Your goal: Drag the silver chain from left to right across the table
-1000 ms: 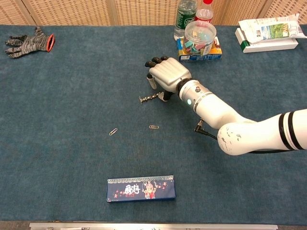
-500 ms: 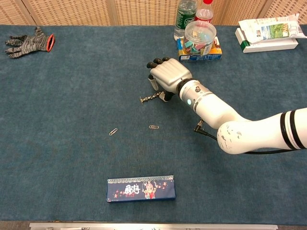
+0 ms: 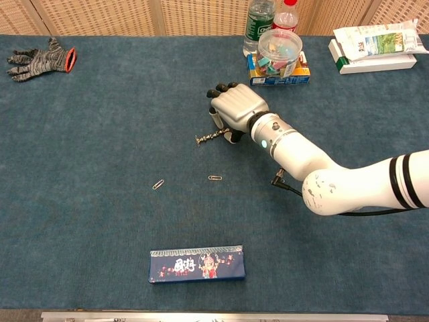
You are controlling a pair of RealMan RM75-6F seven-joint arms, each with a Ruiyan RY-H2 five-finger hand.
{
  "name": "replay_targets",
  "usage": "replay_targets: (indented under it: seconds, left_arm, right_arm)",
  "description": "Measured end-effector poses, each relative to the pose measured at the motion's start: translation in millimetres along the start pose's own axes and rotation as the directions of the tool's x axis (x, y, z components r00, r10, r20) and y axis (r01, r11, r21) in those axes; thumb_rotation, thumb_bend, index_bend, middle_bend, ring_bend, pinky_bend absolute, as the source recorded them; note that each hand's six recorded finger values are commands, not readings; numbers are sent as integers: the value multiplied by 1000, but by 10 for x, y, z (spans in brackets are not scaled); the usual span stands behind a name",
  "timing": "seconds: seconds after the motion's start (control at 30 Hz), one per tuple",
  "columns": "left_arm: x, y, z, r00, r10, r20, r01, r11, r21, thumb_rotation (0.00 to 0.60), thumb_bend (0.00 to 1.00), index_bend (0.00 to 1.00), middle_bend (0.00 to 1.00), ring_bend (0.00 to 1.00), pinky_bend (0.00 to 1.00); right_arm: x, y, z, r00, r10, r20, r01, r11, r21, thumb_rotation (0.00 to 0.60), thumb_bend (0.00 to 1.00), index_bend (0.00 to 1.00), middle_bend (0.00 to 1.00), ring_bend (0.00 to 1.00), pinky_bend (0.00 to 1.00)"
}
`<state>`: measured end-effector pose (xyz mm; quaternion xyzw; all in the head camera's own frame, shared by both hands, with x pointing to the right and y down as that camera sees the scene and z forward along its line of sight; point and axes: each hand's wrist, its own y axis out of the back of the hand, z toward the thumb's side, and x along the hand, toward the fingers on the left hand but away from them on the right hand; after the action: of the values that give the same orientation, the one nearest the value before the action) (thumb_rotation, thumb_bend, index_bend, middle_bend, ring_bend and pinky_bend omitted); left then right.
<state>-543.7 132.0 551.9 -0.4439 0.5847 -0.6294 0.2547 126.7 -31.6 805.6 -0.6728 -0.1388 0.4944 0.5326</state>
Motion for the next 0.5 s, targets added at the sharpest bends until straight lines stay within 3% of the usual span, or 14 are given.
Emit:
replay_targets:
  seconds: [0.5]
  left_arm:
    - [1,5,-7,1000,1,-3,-1,1000,1,600,124,553,203,57,7]
  right_arm:
    - [-12,-9,15,1000,2,-1,-2,1000,2,600,294,521,105,0,116]
